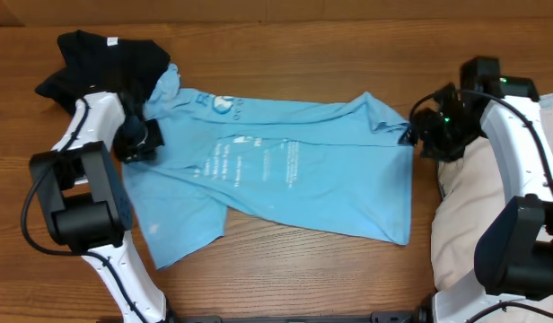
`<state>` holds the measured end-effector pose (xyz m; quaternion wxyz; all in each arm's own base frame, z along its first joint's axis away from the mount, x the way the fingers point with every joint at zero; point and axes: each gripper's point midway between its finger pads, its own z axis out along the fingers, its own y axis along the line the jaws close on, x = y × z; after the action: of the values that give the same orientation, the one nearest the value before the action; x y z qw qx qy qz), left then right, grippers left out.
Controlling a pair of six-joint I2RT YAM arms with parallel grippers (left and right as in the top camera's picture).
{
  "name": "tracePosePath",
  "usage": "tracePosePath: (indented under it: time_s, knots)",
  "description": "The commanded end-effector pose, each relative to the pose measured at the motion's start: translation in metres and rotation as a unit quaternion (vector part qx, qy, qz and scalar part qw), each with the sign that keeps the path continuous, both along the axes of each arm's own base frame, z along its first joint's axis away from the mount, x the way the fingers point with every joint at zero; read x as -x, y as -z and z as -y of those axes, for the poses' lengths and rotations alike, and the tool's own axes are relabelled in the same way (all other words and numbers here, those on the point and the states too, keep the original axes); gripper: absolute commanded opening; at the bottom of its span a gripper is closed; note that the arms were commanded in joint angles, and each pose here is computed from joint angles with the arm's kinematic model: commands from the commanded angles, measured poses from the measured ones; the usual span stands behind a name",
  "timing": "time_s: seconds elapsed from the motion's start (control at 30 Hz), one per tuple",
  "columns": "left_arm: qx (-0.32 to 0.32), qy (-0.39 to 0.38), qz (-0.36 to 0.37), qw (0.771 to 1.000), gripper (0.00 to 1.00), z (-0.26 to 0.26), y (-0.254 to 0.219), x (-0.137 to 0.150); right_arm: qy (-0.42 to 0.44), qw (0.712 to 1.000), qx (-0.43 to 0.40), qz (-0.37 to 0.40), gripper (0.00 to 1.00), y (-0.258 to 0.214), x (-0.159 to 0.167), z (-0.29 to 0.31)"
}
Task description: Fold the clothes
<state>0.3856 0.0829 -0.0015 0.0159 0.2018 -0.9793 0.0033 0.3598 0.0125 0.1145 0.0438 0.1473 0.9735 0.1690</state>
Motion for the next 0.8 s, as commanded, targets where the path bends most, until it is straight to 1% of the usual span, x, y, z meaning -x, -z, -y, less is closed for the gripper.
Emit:
tracePosePath:
  time_s: [0.0, 0.1, 0.13, 0.17, 0.2, 0.37, 0.43, 0.53, 0.6, 0.77]
  knots:
    - [-0.059, -0.034, -0.074, 0.995, 0.04, -0.034, 0.031, 0.031, -0.03, 0.999, 0.008, 0.044, 0.59, 0.0, -0.015, -0.013]
    - [-0.059, -0.031, -0.07, 0.995, 0.04, -0.033, 0.029, 0.027, -0.034, 0.996, 0.009, 0.078, 0.59, 0.013, -0.031, -0.028]
    - [-0.059, -0.03, -0.07, 0.995, 0.04, -0.032, 0.029, 0.027, -0.036, 0.995, 0.009, 0.09, 0.61, 0.019, -0.035, -0.034]
    - [-0.059, -0.029, -0.07, 0.995, 0.04, -0.031, 0.029, 0.027, -0.043, 0.994, 0.011, 0.103, 0.67, 0.024, -0.039, -0.039]
    - [-0.059, -0.028, -0.069, 0.995, 0.04, -0.031, 0.029, 0.026, -0.047, 0.992, 0.02, 0.116, 0.69, 0.029, -0.043, -0.041]
    - [-0.059, -0.019, -0.067, 0.996, 0.04, -0.029, 0.029, 0.024, -0.055, 0.981, 0.065, 0.173, 0.7, 0.046, -0.062, -0.044]
    - [-0.054, -0.019, -0.065, 0.996, 0.04, -0.028, 0.03, 0.024, -0.055, 0.977, 0.078, 0.192, 0.69, 0.05, -0.067, -0.043]
    - [-0.038, -0.019, -0.062, 0.997, 0.04, -0.023, 0.03, 0.023, -0.052, 0.972, 0.084, 0.214, 0.65, 0.056, -0.075, -0.043]
    - [-0.03, -0.02, -0.061, 0.998, 0.04, -0.02, 0.03, 0.022, -0.05, 0.97, 0.086, 0.22, 0.61, 0.059, -0.077, -0.042]
    - [-0.017, -0.021, -0.056, 0.998, 0.04, -0.015, 0.031, 0.02, -0.051, 0.971, 0.087, 0.219, 0.58, 0.071, -0.08, -0.043]
